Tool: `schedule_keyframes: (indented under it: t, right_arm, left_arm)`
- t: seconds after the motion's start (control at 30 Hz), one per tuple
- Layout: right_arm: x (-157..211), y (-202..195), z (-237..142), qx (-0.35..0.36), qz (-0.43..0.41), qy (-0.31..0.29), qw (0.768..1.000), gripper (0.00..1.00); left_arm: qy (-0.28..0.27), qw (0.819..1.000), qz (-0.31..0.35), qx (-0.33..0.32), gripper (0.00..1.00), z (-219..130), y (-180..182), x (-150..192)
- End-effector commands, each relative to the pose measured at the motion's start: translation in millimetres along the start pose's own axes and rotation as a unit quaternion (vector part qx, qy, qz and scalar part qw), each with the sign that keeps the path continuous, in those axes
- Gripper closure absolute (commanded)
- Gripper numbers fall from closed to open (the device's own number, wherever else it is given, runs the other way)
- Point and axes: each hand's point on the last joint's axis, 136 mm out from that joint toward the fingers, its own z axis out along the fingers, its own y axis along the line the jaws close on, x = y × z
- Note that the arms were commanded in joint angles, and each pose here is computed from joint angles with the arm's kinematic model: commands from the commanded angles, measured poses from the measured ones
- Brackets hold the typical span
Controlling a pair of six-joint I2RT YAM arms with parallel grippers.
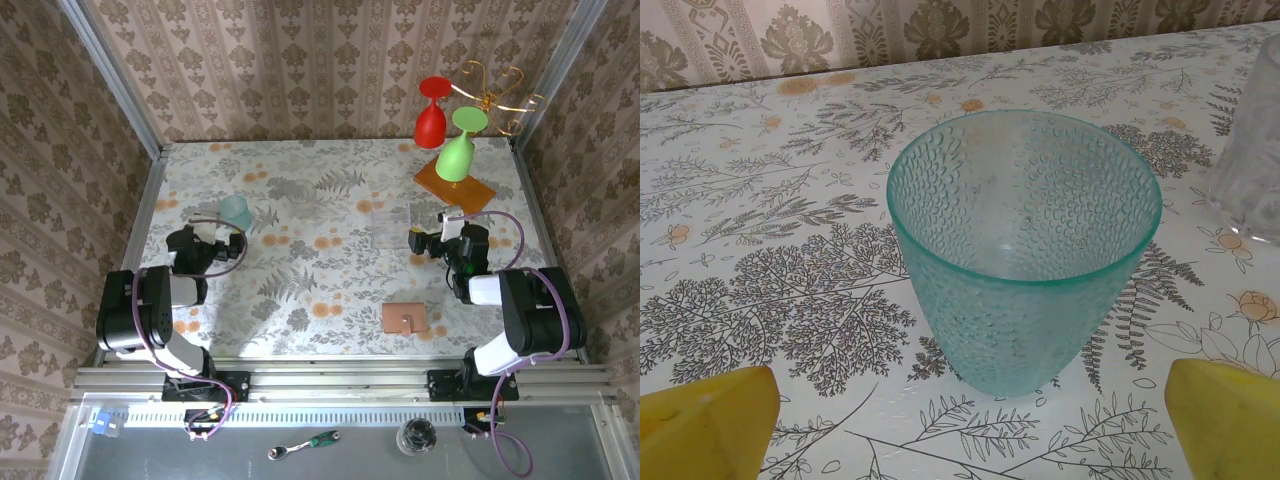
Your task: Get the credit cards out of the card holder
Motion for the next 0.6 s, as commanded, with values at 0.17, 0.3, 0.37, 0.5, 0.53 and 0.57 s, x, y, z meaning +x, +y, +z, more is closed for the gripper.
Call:
schedule_keyframes:
  t: [0.17, 0.3, 0.37, 0.5, 0.53, 0.57]
  right_arm:
    - [-9.3, -2.7, 2.0, -0.004, -0.002, -0.013, 1.000, 0.00]
    - [-10.8, -3.0, 2.4, -0.005, 0.000, -0.014, 1.000, 0.00]
    - [-9.9, -4.3, 2.7, -0.005, 0.003, -0.013, 1.000, 0.00]
    - [-9.2, -4.1, 2.4, -0.005, 0.003, -0.012, 1.000, 0.00]
    - [-10.1, -4.1, 2.0, -0.005, 0.003, -0.014, 1.000, 0.00]
    - [-10.3, -4.1, 2.0, -0.005, 0.003, -0.014, 1.000, 0.00]
  left_arm:
    - [-0.014, 1.000, 0.004, 0.007, 0.00, 0.5, -0.4, -6.3]
    - [-0.015, 1.000, 0.004, 0.007, 0.00, 0.5, -0.3, -6.9]
    - [-0.014, 1.000, 0.004, 0.007, 0.00, 0.3, -0.5, -6.2]
    - [-0.015, 1.000, 0.005, 0.006, 0.00, 0.2, -0.2, -6.6]
    - [-0.015, 1.000, 0.005, 0.006, 0.00, 0.3, -0.1, -6.9]
    - [-0.015, 1.000, 0.005, 0.006, 0.00, 0.2, -0.2, -6.8]
